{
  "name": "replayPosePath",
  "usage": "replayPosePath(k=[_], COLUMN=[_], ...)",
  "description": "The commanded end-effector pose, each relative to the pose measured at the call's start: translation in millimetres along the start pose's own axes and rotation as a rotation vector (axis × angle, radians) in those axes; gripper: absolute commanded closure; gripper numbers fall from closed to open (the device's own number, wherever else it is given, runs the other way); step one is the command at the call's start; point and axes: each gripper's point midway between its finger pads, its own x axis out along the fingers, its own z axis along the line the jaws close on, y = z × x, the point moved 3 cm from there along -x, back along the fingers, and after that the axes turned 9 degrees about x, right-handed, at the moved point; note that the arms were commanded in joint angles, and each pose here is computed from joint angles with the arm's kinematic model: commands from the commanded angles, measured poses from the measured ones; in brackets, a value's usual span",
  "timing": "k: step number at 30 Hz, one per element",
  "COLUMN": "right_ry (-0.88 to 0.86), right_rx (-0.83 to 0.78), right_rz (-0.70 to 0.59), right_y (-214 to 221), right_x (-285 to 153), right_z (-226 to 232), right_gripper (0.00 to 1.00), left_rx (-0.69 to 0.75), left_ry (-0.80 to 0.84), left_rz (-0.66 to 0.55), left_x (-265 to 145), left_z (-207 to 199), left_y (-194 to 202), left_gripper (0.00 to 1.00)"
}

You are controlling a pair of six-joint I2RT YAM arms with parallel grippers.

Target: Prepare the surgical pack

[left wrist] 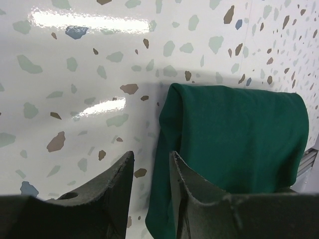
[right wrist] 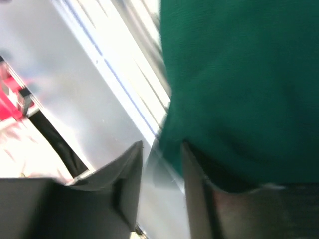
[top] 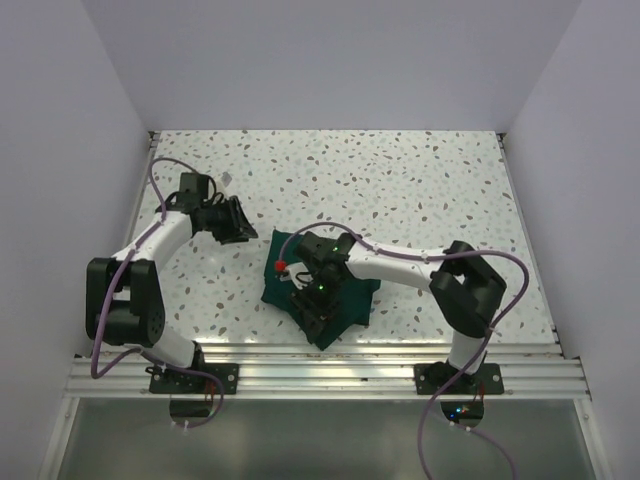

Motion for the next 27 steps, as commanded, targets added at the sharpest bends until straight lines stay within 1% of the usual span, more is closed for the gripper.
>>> replayPosePath(k=[1,3,4,5,7,8,9,10,11,12,13,14,15,16,17,18,19,20,21,22,24,27], right_ry=[0.000,-0.004,0.000,0.009,0.053,0.075,0.093,0.161,0.174,0.201,0.221,0.285,0.329,0.408,0.436,0.465,0.522,0.543,0.550,0.557,0.569,0.545], right_rx=[-0.056,-0.069,-0.061,-0.039,0.031,0.116,0.152,0.215,0.332,0.388,0.432,0.531,0.582,0.656,0.698,0.731,0.798,0.812,0.825,0.842,0.854,0.858], right_rz=[-0.017,-0.063,-0.076,-0.104,-0.195,-0.262,-0.342,-0.420,-0.505,-0.568,-0.641,-0.704,-0.731,-0.752,-0.726,-0.717,-0.665,-0.644,-0.621,-0.613,-0.593,-0.597], right_y=[2.5,3.1,5.1,3.1,4.0,-2.0,1.1,-2.1,-5.7,-5.6,-1.6,-0.2,2.6,5.6,11.4,12.2,19.1,19.9,20.4,20.6,18.1,11.6], right_x=[-14.9,-29.0,-32.9,-38.8,-54.9,-67.2,-84.7,-97.7,-118.2,-131.5,-146.3,-161.6,-170.1,-178.0,-177.6,-181.0,-178.7,-177.6,-174.8,-174.4,-167.5,-160.5], right_z=[12.3,18.3,17.8,13.3,4.6,-5.4,-10.3,-25.6,-41.0,-50.8,-58.2,-80.1,-90.9,-111.0,-118.5,-125.1,-140.6,-148.4,-154.3,-160.8,-170.8,-177.6], right_gripper=[0.54,0.44,0.37,0.34,0.30,0.30,0.30,0.31,0.34,0.36,0.39,0.46,0.49,0.55,0.67,0.74,0.79,0.81,0.85,0.89,0.92,0.93], left_rx=[0.028,0.037,0.039,0.035,0.025,0.016,0.003,-0.006,-0.016,-0.025,-0.037,-0.037,-0.039,-0.042,-0.045,-0.054,-0.071,-0.078,-0.085,-0.085,-0.084,-0.063], left_ry=[-0.014,-0.017,-0.005,0.003,0.030,0.030,0.033,0.031,0.035,0.039,0.043,0.045,0.042,0.039,0.039,0.033,0.031,0.033,0.024,0.017,0.003,-0.022], left_rz=[0.012,0.025,0.032,0.040,0.052,0.054,0.058,0.065,0.074,0.082,0.099,0.105,0.107,0.112,0.121,0.141,0.171,0.185,0.206,0.206,0.198,0.162], left_x=[-2.6,-2.7,-2.2,-1.8,0.0,1.0,3.5,6.5,8.7,11.3,15.0,16.4,18.5,19.8,21.6,22.4,27.4,29.2,31.3,31.1,29.0,21.2], left_z=[4.4,6.2,5.0,4.5,2.7,3.7,4.4,6.1,6.3,6.9,8.3,9.0,10.4,11.4,12.4,13.5,16.7,17.6,20.1,20.9,22.0,20.4], left_y=[2.0,5.1,8.0,10.8,17.5,19.5,22.7,24.4,26.3,27.3,29.8,31.1,30.4,30.7,31.8,33.3,38.2,40.3,44.7,45.3,43.9,35.3], left_gripper=[0.62,0.62,0.60,0.59,0.57,0.57,0.57,0.57,0.57,0.58,0.61,0.62,0.64,0.64,0.66,0.70,0.71,0.73,0.77,0.78,0.77,0.78])
